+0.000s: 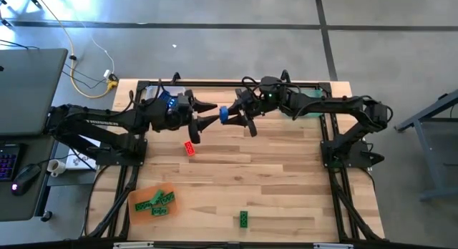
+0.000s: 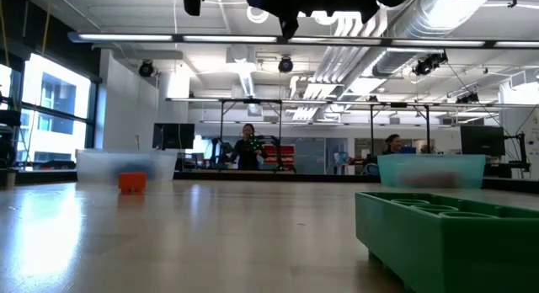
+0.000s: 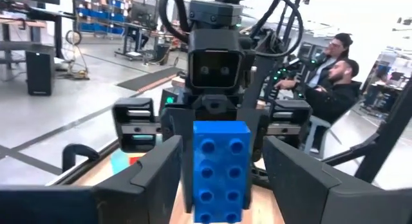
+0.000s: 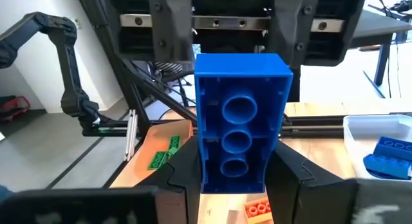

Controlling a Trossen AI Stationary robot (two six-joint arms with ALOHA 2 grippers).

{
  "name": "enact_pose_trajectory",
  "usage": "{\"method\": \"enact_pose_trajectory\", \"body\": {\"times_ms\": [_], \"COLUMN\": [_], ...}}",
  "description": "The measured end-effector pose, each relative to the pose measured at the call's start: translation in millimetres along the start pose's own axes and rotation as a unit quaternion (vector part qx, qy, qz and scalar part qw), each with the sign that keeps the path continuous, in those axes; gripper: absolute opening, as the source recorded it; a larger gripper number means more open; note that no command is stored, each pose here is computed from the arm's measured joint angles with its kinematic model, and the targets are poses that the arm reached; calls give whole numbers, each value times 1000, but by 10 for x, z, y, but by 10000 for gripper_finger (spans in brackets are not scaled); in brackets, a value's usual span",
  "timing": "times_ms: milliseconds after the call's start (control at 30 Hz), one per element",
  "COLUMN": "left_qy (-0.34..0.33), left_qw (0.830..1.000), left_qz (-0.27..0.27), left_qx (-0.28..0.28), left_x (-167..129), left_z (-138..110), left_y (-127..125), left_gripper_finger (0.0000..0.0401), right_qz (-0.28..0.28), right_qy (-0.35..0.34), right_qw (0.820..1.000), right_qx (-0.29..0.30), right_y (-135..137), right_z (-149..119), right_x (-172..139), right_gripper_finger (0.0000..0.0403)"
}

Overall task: Sort & place blocks by color
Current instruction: Put the blue game piece into the transparent bin

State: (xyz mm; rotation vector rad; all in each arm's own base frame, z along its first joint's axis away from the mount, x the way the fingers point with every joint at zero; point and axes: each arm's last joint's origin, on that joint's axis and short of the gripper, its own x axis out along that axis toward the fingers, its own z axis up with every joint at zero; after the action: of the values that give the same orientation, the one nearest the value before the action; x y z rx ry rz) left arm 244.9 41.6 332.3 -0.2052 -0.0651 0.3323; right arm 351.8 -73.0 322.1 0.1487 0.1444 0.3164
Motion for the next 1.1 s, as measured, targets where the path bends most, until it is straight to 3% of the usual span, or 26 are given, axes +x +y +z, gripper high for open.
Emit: {"method": "enact_pose_trajectory", "body": {"times_ms": [333, 700, 833, 1033, 1100], "left_qy": [25, 7, 3, -1, -2], "left_qw": [999, 1000, 1000, 1000, 1000], "left_qz": [-13, -4, -2, -4, -4], "left_qx": [-32, -27, -25, -11, -7], "left_x": [101, 330, 356, 350, 348], "left_z": [-103, -240, -253, -238, -235], "left_y": [21, 68, 82, 79, 79], "left_gripper_finger": [256, 259, 230, 121, 108], "right_qz": [-2, -4, -7, -21, -21], "right_qy": [1, 4, 7, 14, 15], "right_qw": [1000, 1000, 1000, 999, 999], "right_qx": [7, 22, 24, 28, 29], "right_y": [-3, -4, -6, -15, -15], "right_z": [-9, -20, -26, -45, -46], "right_x": [7, 14, 14, 14, 13], "right_gripper_finger": [101, 101, 101, 103, 115]}}
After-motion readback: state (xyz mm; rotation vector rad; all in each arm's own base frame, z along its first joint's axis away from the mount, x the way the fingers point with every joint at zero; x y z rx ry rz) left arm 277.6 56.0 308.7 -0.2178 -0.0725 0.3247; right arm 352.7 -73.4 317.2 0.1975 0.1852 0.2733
